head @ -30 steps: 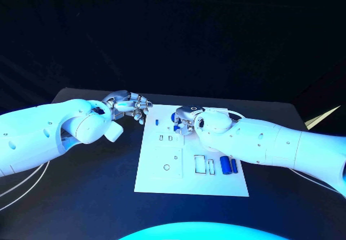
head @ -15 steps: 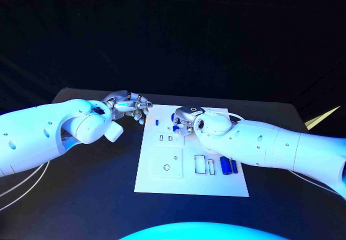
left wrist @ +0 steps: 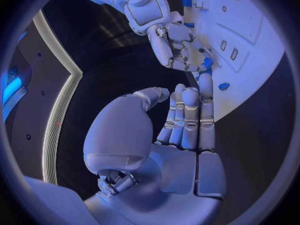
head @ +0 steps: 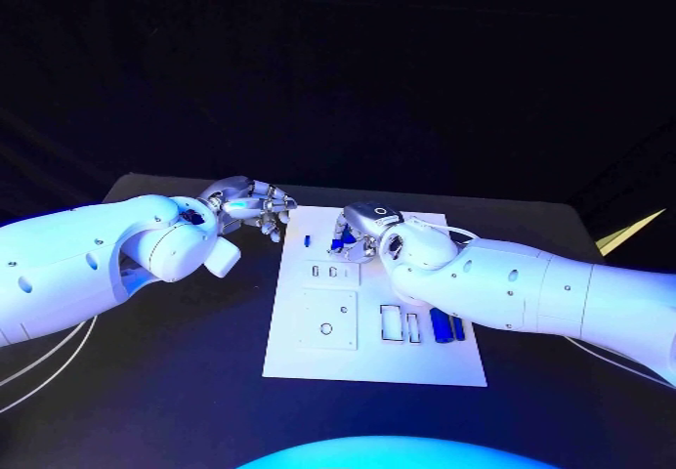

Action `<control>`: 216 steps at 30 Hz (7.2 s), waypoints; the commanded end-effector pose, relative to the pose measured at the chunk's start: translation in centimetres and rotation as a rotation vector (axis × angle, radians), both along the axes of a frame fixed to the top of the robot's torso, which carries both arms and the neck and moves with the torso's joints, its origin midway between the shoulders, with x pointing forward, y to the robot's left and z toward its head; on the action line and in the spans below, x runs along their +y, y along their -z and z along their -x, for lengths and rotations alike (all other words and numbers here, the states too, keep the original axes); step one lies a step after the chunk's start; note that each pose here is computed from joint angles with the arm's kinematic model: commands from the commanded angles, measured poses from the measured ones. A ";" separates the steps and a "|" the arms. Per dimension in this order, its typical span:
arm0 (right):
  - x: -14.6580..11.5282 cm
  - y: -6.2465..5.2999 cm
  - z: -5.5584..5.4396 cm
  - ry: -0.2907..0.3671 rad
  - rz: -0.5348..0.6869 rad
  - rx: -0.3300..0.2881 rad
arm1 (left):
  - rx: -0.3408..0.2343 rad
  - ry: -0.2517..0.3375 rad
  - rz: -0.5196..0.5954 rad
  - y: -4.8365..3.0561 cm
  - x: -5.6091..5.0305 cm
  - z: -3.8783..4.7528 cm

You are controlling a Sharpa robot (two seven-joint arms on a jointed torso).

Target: Assemble the parts on the task board

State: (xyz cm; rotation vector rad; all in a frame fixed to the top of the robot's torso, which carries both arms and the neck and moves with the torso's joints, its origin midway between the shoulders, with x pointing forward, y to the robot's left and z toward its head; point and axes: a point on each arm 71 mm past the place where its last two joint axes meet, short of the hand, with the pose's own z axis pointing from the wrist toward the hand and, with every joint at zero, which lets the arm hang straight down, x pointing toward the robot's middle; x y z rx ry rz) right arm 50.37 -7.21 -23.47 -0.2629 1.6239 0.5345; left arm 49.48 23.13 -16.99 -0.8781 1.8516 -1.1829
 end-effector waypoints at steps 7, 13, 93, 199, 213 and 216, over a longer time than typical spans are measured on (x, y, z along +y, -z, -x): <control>-1.4 -0.8 0.9 -0.001 -0.068 -0.023 | -0.012 -0.026 0.028 0.00 0.1 -0.14; -2.9 -1.8 2.0 -0.007 -0.149 -0.038 | 0.019 -0.055 0.075 0.71 0.4 0.13; 0.9 1.4 -0.7 -0.022 0.089 0.086 | 0.024 -0.037 0.111 1.01 -0.1 1.13; 0.7 1.0 -0.7 0.042 0.006 0.055 | 0.028 -0.048 0.086 1.13 0.2 1.04; 0.6 1.7 -0.8 0.032 0.051 0.102 | 0.026 -0.047 0.082 1.10 0.3 1.04; 0.5 1.7 -0.8 0.030 0.056 0.107 | 0.026 -0.047 0.081 1.13 0.2 0.98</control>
